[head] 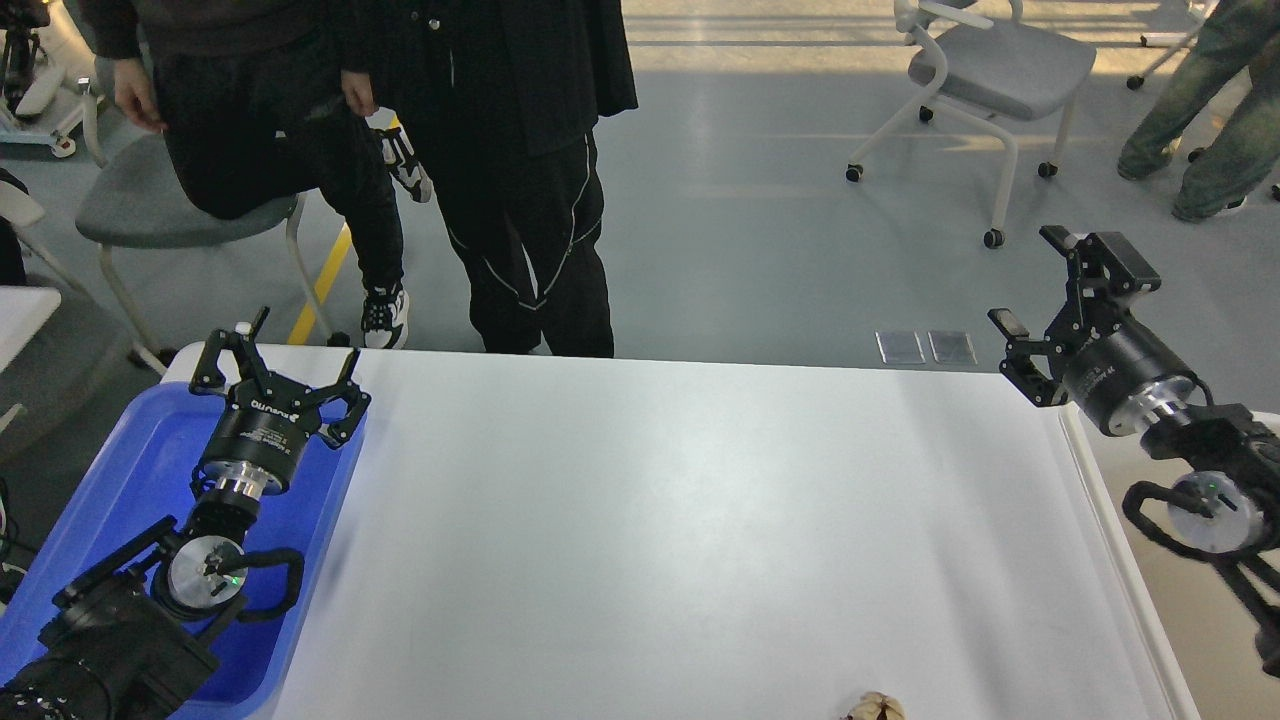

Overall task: Tidy desktop
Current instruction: 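Raise the right gripper and open it above the table, then lower the open right gripper toward the crumpled tan paper near the table edge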

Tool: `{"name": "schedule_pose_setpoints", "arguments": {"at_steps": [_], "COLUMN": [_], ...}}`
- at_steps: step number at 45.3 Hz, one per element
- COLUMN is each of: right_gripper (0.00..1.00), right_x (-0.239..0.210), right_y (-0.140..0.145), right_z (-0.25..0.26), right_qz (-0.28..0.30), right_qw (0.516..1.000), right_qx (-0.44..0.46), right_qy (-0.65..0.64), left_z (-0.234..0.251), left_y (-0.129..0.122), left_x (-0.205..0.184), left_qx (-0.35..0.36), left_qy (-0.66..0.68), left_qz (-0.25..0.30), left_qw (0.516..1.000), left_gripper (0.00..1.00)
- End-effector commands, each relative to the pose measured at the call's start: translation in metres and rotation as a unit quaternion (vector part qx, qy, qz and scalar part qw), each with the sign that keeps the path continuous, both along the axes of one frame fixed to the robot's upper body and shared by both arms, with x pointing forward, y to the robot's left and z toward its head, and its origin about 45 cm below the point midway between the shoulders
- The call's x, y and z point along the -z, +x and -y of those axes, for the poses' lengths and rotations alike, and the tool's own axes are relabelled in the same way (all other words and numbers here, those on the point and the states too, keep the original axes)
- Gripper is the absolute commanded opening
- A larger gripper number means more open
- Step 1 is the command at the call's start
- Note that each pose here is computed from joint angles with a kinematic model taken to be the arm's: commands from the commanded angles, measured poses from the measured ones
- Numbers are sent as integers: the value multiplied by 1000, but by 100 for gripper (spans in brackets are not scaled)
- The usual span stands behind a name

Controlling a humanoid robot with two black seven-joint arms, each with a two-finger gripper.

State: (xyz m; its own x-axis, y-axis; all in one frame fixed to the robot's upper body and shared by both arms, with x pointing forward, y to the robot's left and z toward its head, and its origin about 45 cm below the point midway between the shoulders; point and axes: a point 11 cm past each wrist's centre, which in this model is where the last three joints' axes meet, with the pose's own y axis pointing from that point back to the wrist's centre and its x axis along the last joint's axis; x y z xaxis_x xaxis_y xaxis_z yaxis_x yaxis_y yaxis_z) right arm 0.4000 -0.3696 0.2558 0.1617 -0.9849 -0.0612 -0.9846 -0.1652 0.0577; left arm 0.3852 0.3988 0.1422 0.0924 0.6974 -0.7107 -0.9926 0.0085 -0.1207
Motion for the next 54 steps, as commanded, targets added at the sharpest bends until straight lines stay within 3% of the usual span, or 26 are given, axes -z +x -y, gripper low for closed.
{"name": "schedule_pose_setpoints", "arguments": {"at_steps": [1, 25, 34, 44, 54], "right_gripper": [100, 100, 99, 100, 100], "right_x": [-34, -12, 5, 39, 68], "right_y": [-13, -56, -78, -104, -130], "right_z": [-14, -55, -72, -79, -86], "right_qz": [5, 6, 50, 20, 37], "right_qw": [987, 890, 793, 766, 690], "right_qx": [-86, -240, -315, -371, -434], "right_qy": [-137, -388, -519, -524, -578], "left_z": [0, 0, 0, 1, 1], "left_y": [0, -1, 0, 0, 0], "left_x": [0, 1, 0, -1, -1], "left_qx": [0, -1, 1, 3, 3], "left_qy": [0, 0, -1, -1, -1], "left_qz": [0, -1, 1, 2, 2], "left_qw": [1000, 1000, 1000, 1000, 1000], "left_gripper": [100, 100, 100, 100, 100]}}
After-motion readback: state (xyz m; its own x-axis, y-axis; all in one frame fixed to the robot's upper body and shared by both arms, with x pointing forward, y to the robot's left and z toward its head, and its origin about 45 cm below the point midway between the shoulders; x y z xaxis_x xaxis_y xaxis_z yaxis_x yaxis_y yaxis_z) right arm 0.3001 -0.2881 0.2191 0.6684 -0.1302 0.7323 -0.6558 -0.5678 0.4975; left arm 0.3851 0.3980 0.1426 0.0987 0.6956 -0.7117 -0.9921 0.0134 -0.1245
